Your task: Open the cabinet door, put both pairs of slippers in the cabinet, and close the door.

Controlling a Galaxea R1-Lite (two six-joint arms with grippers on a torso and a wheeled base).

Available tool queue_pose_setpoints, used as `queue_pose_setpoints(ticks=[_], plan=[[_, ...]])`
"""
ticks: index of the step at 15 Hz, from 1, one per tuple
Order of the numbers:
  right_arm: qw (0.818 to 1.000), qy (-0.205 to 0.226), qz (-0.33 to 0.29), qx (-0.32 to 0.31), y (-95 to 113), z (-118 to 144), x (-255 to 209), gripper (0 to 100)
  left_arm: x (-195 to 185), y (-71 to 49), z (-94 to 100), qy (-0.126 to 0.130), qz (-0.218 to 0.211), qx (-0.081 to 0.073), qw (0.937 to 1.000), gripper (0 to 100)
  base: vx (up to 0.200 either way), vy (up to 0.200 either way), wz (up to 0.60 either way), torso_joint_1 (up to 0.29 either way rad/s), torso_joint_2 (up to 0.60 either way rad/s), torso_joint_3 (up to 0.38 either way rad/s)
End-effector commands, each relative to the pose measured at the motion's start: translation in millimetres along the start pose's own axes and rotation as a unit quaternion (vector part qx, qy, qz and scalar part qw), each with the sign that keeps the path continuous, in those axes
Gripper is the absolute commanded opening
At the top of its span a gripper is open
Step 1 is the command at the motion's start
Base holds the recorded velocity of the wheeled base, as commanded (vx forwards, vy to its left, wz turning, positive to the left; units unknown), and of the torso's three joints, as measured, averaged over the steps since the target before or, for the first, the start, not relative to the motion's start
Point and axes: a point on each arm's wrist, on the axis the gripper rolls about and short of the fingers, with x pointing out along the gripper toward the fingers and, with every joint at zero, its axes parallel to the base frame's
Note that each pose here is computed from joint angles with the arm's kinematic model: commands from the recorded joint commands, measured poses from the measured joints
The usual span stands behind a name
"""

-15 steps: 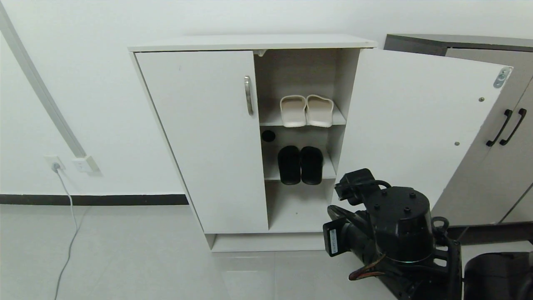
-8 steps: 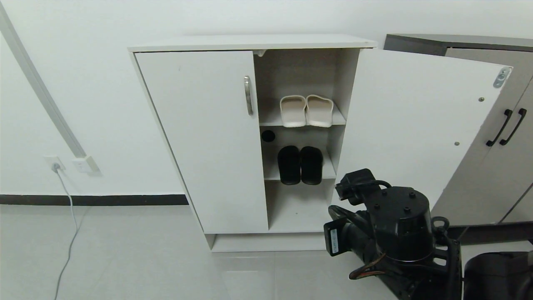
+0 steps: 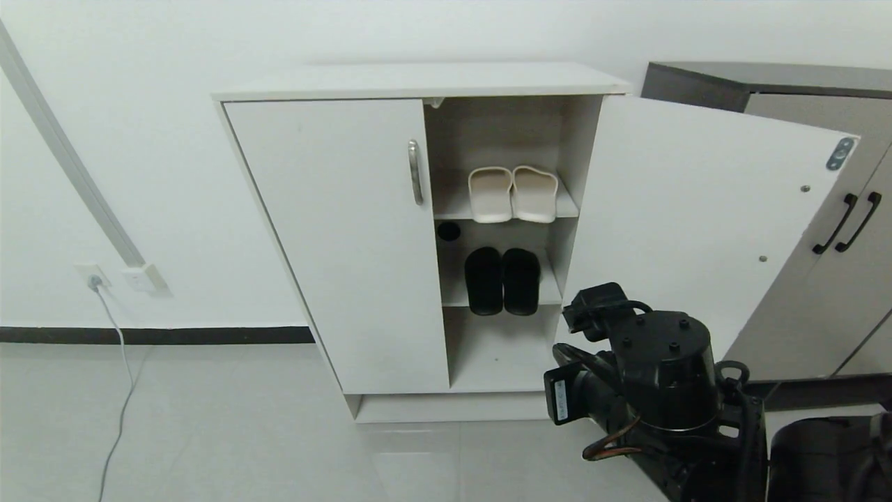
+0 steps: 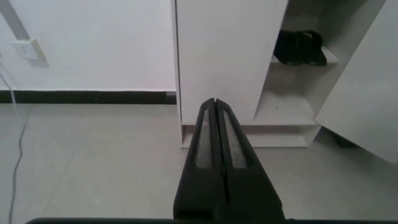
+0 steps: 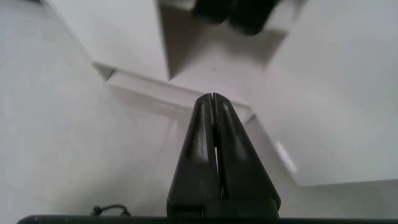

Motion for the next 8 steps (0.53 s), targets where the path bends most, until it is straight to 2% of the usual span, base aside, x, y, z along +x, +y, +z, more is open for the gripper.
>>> queue_pose_setpoints(ticks=[1,3,8], plan=[[1.0,0.001,0.001,-0.001,0.6,-0.9,0.4,0,0.1,0.0,-0.1,0.001,0.001,0.0,1.0,0,0.0,0.0,0.0,0.046,-0.56,-0.364],[1.0,0.002,0.0,-0.002,0.7,-1.3,0.7,0,0.1,0.0,-0.1,0.001,0.001,0.0,1.0,0,0.0,0.0,0.0,0.054,-0.5,-0.359],[1.0,0.001,0.0,-0.001,0.7,-0.5,0.5,0,0.1,0.0,-0.1,0.001,0.0,0.0,1.0,0,0.0,0.0,0.0,0.121,-0.46,-0.343]])
